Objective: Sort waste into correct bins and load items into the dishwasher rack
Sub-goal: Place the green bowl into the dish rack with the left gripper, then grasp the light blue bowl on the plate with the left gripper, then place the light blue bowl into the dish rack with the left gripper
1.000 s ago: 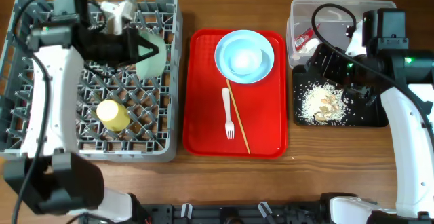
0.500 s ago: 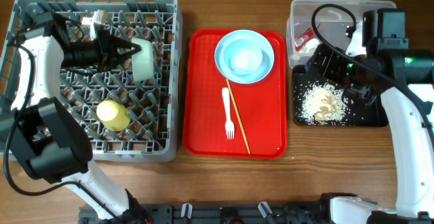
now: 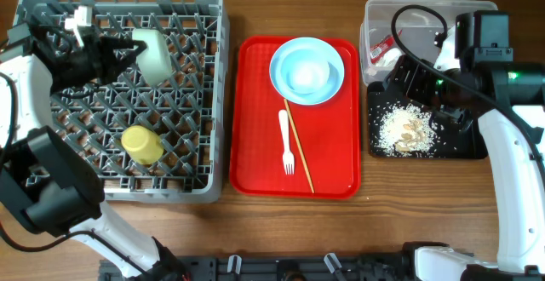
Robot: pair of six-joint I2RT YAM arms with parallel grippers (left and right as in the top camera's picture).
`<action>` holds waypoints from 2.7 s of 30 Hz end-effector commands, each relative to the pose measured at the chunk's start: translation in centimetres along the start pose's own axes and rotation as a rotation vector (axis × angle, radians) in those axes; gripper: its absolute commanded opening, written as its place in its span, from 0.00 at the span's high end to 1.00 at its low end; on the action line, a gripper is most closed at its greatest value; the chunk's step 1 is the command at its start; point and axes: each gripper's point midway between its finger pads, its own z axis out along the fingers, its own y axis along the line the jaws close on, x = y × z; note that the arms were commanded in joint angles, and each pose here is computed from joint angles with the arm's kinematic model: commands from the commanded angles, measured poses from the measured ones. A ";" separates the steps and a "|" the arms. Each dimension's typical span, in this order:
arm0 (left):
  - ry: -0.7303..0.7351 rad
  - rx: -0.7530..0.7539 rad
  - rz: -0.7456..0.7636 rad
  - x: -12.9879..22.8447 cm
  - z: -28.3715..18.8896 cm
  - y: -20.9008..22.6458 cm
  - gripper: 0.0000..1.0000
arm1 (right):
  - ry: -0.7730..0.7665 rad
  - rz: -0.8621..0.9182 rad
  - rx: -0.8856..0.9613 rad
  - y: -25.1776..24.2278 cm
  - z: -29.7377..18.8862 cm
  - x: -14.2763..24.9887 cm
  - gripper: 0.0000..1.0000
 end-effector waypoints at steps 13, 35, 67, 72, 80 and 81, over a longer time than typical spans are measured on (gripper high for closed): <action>0.024 -0.042 -0.048 0.1 0.7 4.1 0.96 | -0.011 -0.003 -0.006 0.1 -0.5 -0.1 0.01; -0.103 -0.299 -0.213 1.4 -8.9 5.7 0.00 | -0.009 -0.005 -0.004 0.0 -0.5 0.0 0.01; 0.275 -0.710 0.822 17.4 33.1 -1.8 0.11 | -0.031 0.206 0.273 -7.3 -1.6 0.0 0.00; 0.350 -0.835 0.800 18.6 33.6 4.1 0.37 | -0.026 0.207 0.275 -7.4 -1.7 0.1 0.00; 0.392 -0.968 0.794 18.8 31.6 6.7 0.73 | -0.026 0.207 0.275 -7.4 -1.7 0.2 0.00; 0.398 -0.972 0.792 18.9 31.5 6.8 0.76 | -0.025 0.207 0.275 -7.4 -1.6 0.2 0.00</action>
